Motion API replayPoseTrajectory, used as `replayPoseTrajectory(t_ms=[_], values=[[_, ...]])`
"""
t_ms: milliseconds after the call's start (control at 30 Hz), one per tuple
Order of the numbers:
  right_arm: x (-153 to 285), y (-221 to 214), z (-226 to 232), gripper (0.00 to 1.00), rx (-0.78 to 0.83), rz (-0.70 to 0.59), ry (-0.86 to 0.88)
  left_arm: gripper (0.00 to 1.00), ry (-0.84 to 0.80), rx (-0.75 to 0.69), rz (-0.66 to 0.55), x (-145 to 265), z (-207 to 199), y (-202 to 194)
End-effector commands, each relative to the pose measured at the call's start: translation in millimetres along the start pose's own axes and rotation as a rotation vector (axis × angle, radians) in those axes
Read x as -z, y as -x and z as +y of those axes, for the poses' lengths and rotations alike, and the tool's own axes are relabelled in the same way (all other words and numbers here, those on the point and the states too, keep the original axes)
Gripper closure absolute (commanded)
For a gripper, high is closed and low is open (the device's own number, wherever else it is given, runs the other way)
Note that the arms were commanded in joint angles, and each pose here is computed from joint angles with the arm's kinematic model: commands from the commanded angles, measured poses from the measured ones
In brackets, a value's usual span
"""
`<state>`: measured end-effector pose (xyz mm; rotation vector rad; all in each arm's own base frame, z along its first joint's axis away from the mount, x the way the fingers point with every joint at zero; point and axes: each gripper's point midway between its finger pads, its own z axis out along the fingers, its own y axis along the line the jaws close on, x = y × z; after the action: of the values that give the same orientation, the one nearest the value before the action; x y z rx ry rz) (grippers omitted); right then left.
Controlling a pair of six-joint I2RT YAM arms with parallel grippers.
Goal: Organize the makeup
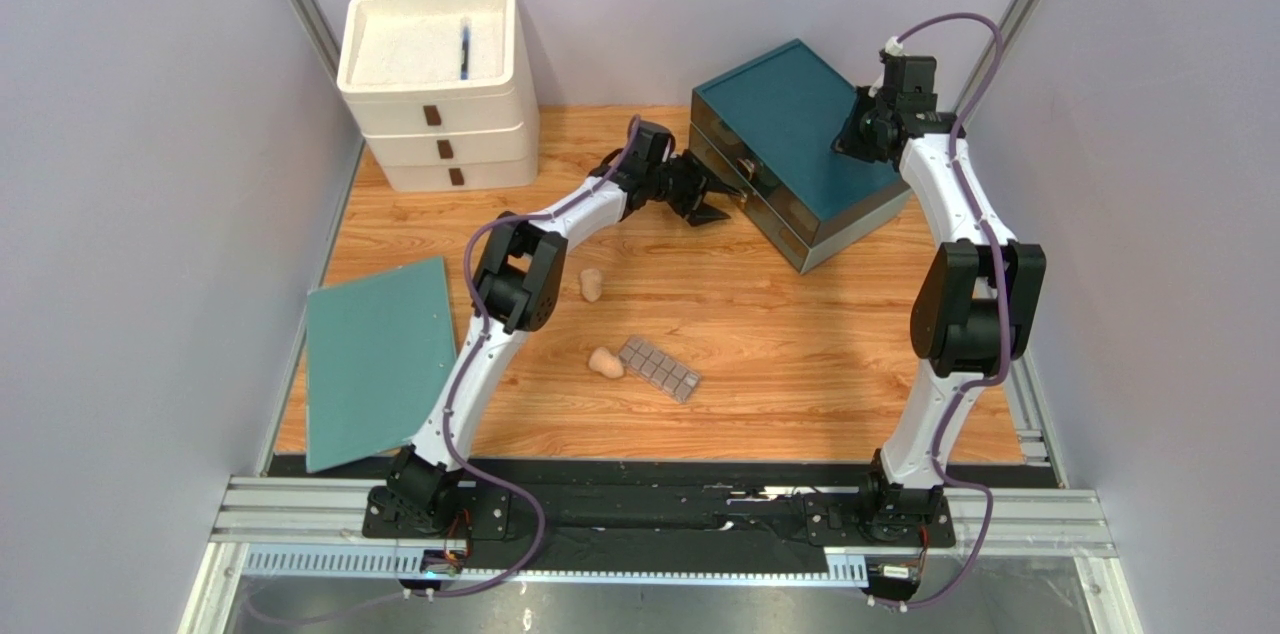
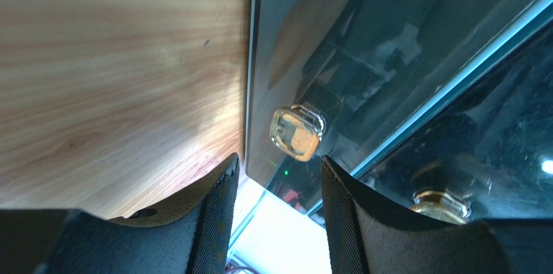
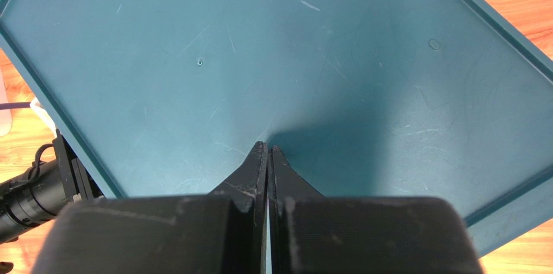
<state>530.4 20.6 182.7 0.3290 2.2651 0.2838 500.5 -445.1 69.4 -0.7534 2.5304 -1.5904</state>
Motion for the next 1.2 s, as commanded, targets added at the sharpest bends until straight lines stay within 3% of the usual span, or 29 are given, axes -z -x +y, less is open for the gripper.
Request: replayPoseTrajectory(t_ms=[0, 667, 1167], values=[[-7.6, -61.8, -19.1, 1.0, 0.002, 0.205, -0.053, 0.45, 0.03, 0.012, -0.03, -0.6, -4.4, 5.0], [-15.1, -72.0, -26.0, 1.0, -0.01, 0.247, -0.052, 0.48, 0.284, -0.029, -0.031, 8.1, 47.0, 1.9], [-16.9, -76.0, -22.7, 1.0, -0.036, 0.263, -0.03, 0.48, 0.529, -0.048, -0.074, 94.2, 95.9, 0.2]])
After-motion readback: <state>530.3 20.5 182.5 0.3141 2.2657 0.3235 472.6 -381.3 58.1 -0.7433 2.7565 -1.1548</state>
